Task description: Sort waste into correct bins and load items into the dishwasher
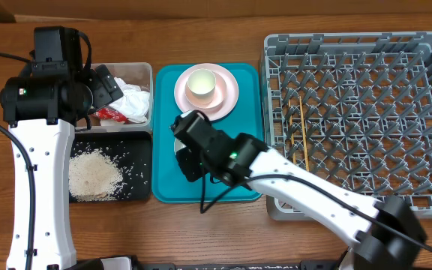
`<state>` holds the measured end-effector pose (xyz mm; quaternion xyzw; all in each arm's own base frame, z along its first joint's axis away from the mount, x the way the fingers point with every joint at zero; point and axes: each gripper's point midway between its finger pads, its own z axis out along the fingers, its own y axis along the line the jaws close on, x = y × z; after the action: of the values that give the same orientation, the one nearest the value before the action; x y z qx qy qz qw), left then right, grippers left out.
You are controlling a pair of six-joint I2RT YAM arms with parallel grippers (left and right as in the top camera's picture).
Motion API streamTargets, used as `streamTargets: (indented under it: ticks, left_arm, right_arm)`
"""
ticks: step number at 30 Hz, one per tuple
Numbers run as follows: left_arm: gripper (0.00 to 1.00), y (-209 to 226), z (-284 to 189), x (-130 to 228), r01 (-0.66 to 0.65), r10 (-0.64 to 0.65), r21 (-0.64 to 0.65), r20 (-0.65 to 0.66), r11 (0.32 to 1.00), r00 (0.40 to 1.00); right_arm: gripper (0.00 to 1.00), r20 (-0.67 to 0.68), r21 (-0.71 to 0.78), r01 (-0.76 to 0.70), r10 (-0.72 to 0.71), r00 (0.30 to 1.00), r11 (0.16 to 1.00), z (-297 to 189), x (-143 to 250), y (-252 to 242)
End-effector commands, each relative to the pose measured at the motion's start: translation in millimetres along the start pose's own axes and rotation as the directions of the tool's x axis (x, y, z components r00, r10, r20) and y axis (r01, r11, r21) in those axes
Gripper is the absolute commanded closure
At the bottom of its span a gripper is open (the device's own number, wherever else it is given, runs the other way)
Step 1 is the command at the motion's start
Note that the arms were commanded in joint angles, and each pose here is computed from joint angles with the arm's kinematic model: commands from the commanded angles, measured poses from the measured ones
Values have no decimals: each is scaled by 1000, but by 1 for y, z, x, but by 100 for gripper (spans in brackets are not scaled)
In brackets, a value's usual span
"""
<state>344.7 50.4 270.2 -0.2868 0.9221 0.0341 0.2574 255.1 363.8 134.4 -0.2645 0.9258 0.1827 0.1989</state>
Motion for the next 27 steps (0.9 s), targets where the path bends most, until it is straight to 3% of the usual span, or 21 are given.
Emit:
streamTargets:
  ticks: [1, 18, 27]
  left_arm:
    - [0, 0, 0, -1, 5, -5, 0, 1, 1000, 1000]
    - [0, 0, 0, -1, 5, -5, 0, 1, 1000, 1000]
    - [0, 0, 0, -1, 5, -5, 0, 1, 1000, 1000]
  right_arm:
    - [63, -13, 50, -7, 7, 1000, 999, 24, 1, -5]
    - [62, -66, 73, -2, 7, 998, 997, 94, 16, -14]
    - [62, -184, 192, -24, 60, 981, 981, 90, 49, -39]
